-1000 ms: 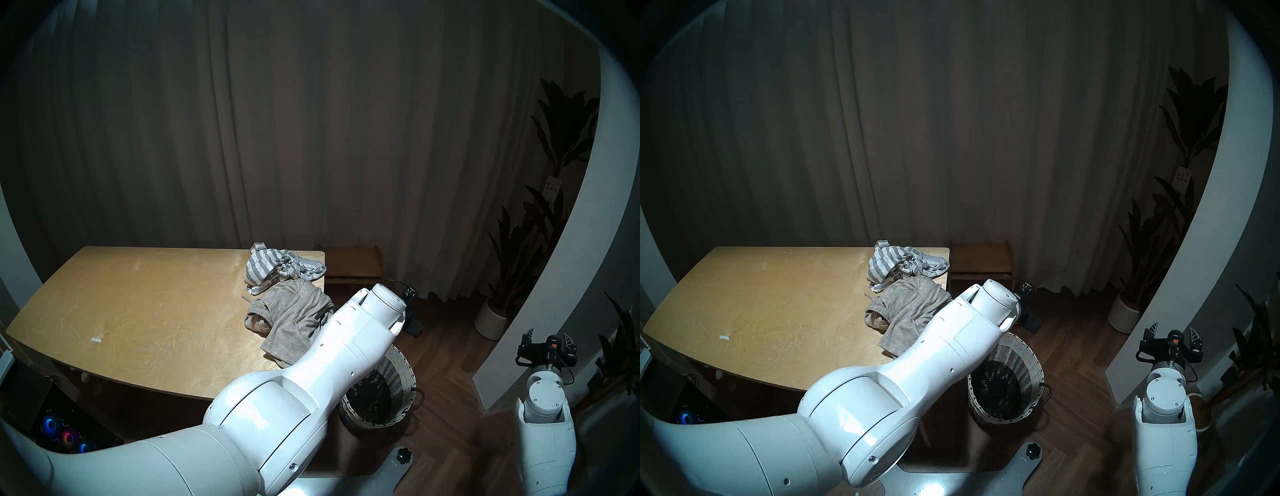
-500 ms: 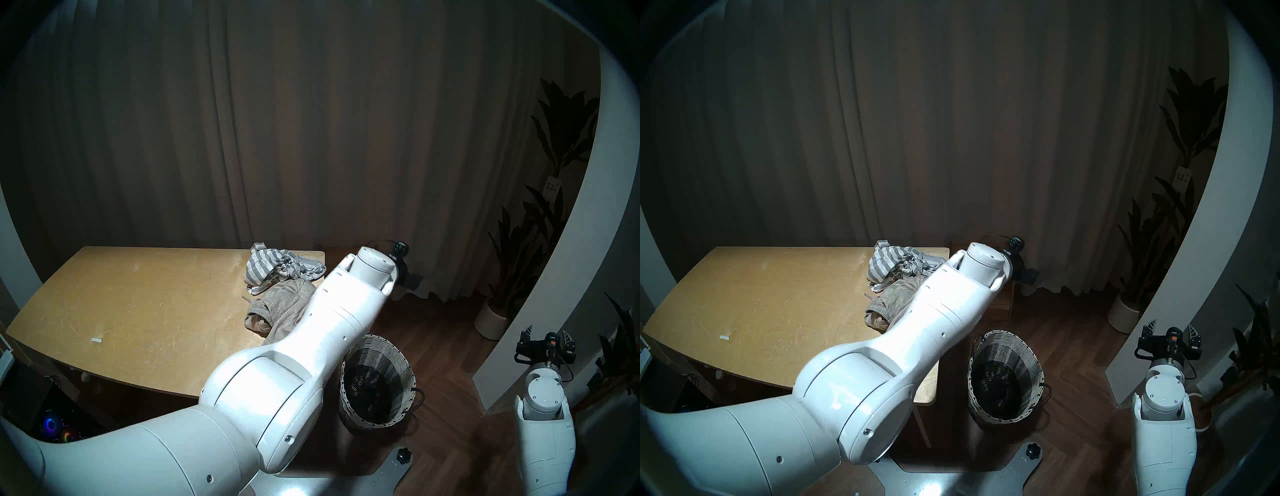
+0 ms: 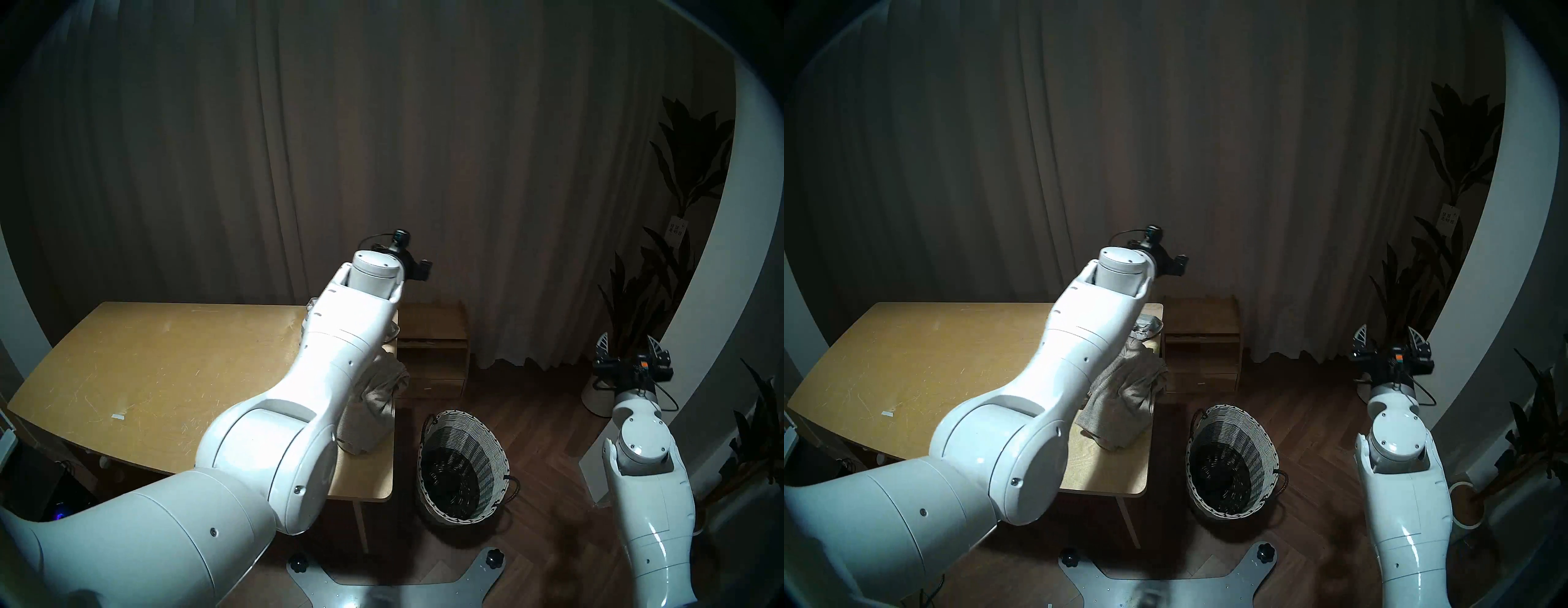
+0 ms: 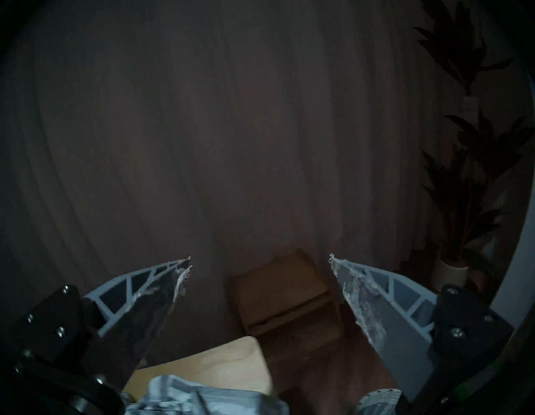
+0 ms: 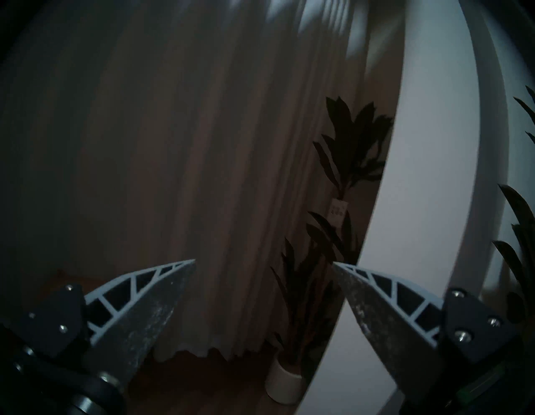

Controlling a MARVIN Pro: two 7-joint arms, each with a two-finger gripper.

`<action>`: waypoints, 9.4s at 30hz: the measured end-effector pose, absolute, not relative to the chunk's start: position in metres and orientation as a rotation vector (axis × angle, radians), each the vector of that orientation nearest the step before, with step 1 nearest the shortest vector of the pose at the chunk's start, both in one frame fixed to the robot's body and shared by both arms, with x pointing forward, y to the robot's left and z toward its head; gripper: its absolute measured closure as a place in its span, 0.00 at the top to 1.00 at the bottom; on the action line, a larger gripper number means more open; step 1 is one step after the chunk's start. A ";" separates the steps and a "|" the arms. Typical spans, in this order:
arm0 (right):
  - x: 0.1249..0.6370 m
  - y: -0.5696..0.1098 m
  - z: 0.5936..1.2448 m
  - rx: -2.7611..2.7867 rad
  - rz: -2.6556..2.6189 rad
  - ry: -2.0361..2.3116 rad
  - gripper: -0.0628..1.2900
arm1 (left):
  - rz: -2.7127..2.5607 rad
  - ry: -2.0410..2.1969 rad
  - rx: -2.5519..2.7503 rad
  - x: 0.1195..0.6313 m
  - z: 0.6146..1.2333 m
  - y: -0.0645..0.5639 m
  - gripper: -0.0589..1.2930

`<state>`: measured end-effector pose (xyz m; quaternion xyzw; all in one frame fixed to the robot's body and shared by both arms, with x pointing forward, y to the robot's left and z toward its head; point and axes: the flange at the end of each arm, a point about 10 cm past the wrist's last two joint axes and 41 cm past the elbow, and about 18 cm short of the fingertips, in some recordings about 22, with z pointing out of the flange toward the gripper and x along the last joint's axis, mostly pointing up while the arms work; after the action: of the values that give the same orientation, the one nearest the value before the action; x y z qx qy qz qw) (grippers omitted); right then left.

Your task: Toss clothes into the laundry hamper

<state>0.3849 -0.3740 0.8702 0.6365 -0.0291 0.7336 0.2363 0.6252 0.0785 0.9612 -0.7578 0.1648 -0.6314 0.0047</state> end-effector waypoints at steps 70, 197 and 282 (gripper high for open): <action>0.394 -0.021 0.784 2.018 2.161 1.499 0.97 | -2.092 0.122 -2.097 0.467 0.880 0.322 0.97; 0.493 -0.245 0.696 2.456 1.686 -0.006 0.16 | -2.310 0.134 -2.097 0.408 0.917 0.303 0.97; 0.396 -0.491 0.741 1.885 1.562 -0.525 0.97 | -1.874 0.606 -2.473 0.527 0.839 0.207 0.97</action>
<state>0.3956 -0.4911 0.7411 0.7148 -0.1992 0.5925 0.3135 0.5268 0.2070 0.8387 -0.7823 0.1916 -0.5926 -0.0099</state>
